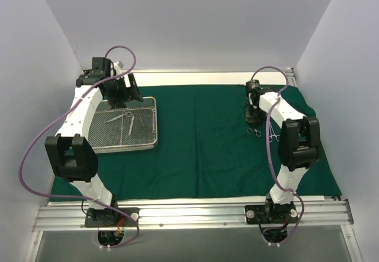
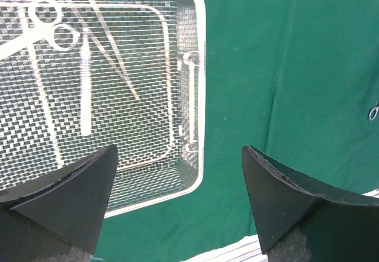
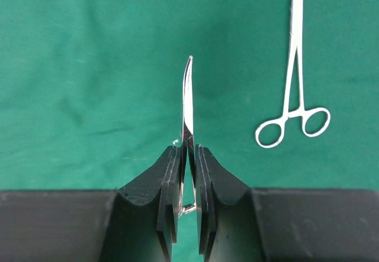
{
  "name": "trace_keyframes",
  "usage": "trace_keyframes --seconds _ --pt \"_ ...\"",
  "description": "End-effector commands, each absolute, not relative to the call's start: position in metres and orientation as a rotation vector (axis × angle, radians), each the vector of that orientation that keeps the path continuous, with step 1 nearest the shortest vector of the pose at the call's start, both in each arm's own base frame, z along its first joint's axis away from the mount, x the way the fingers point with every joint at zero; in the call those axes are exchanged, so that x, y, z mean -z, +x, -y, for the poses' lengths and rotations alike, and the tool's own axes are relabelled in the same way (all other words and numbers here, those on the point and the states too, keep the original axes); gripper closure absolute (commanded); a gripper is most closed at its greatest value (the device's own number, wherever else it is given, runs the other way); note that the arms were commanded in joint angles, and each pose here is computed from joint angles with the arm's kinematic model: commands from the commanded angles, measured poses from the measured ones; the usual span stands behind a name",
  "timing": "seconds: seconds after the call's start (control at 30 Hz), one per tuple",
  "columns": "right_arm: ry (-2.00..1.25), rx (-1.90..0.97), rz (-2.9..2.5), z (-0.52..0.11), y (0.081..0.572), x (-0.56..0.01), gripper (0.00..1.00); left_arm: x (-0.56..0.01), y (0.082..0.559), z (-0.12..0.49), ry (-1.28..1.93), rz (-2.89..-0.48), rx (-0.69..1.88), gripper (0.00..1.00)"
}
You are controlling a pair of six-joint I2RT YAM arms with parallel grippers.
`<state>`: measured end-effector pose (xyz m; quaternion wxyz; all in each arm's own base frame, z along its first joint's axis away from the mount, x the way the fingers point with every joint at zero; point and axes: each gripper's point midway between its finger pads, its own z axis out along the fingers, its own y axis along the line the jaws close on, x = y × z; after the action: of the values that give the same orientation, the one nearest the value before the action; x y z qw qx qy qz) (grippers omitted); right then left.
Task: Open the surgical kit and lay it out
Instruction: Place the medical item in the surgical kit.
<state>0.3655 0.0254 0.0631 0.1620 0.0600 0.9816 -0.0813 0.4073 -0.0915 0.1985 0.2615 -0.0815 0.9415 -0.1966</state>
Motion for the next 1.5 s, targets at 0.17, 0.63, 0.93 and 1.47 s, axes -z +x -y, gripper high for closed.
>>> trace_keyframes --seconds 0.17,0.63,0.93,1.47 --pt "0.220 0.448 -2.848 0.006 0.352 -0.031 1.00 -0.208 0.414 0.073 -0.290 -2.526 0.557 0.03" --pt "0.216 0.494 -2.886 0.016 0.357 -0.003 1.00 -0.201 0.408 0.063 -0.371 -2.564 0.485 0.06" --pt "0.219 0.472 -2.914 0.013 0.354 0.005 0.99 -0.182 0.405 0.041 -0.443 -2.646 0.302 0.06" --pt "0.224 0.463 -2.922 0.012 0.348 -0.001 0.79 -0.179 0.410 0.003 -0.524 -2.626 0.235 0.02"
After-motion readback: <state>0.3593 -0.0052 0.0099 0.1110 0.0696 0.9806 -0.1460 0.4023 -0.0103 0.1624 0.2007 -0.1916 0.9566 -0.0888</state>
